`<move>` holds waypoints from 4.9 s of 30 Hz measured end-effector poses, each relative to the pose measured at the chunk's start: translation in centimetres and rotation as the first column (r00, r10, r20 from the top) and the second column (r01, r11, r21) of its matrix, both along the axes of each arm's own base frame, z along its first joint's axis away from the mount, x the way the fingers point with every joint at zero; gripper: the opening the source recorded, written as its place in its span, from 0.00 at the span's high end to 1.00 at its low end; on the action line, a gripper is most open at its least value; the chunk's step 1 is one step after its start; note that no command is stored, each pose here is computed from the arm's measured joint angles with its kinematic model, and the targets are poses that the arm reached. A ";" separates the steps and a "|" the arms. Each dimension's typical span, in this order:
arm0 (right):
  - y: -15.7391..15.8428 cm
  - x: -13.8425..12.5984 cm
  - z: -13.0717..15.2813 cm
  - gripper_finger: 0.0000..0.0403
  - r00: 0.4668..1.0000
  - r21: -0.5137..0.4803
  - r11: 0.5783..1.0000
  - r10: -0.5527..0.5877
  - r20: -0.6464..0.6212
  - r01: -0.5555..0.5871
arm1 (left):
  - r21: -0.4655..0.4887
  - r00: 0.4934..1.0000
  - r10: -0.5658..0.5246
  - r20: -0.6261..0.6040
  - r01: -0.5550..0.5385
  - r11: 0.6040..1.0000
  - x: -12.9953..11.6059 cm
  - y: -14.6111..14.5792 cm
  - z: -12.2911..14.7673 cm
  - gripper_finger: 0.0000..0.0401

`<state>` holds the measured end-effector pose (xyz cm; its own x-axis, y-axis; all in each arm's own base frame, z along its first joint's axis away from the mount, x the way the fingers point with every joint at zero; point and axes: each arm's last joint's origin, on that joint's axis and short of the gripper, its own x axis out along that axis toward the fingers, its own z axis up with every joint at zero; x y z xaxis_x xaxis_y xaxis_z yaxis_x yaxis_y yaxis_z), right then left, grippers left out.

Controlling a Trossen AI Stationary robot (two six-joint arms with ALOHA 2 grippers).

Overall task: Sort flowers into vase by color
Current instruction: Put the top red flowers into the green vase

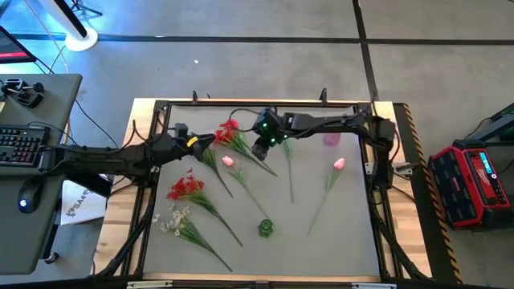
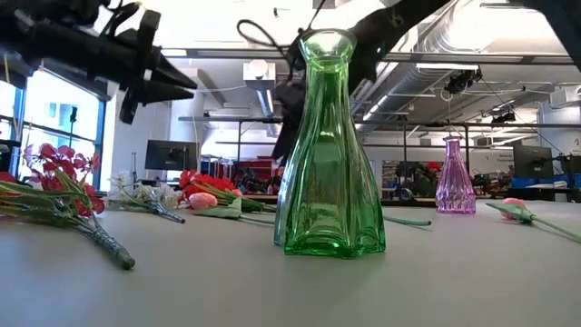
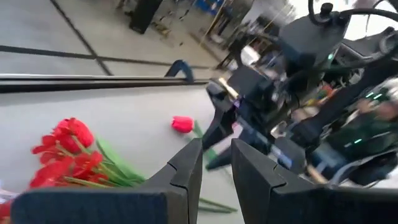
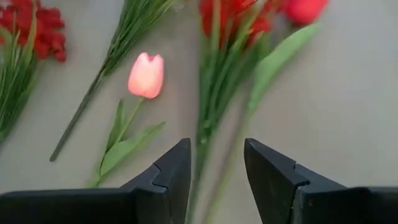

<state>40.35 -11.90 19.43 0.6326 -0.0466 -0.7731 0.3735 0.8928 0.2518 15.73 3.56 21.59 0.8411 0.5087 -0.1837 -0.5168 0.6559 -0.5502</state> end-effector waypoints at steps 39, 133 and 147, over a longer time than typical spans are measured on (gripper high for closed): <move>1.4 -3.4 6.9 0.66 0.995 -0.171 0.981 -0.093 0.023 0.096 | 0.127 0.967 0.002 -0.257 0.032 0.991 1.4 0.3 2.1 0.82; 1.5 1.9 -1.1 0.99 0.985 -0.002 0.989 -0.148 0.084 0.149 | -0.208 0.968 -0.063 -0.243 0.011 0.978 1.2 -1.3 0.5 0.82; 3.7 -0.7 12.3 1.00 0.820 -0.057 0.984 -0.106 0.563 0.167 | 0.220 0.995 -0.083 -0.053 0.093 0.971 2.4 -0.8 4.2 0.76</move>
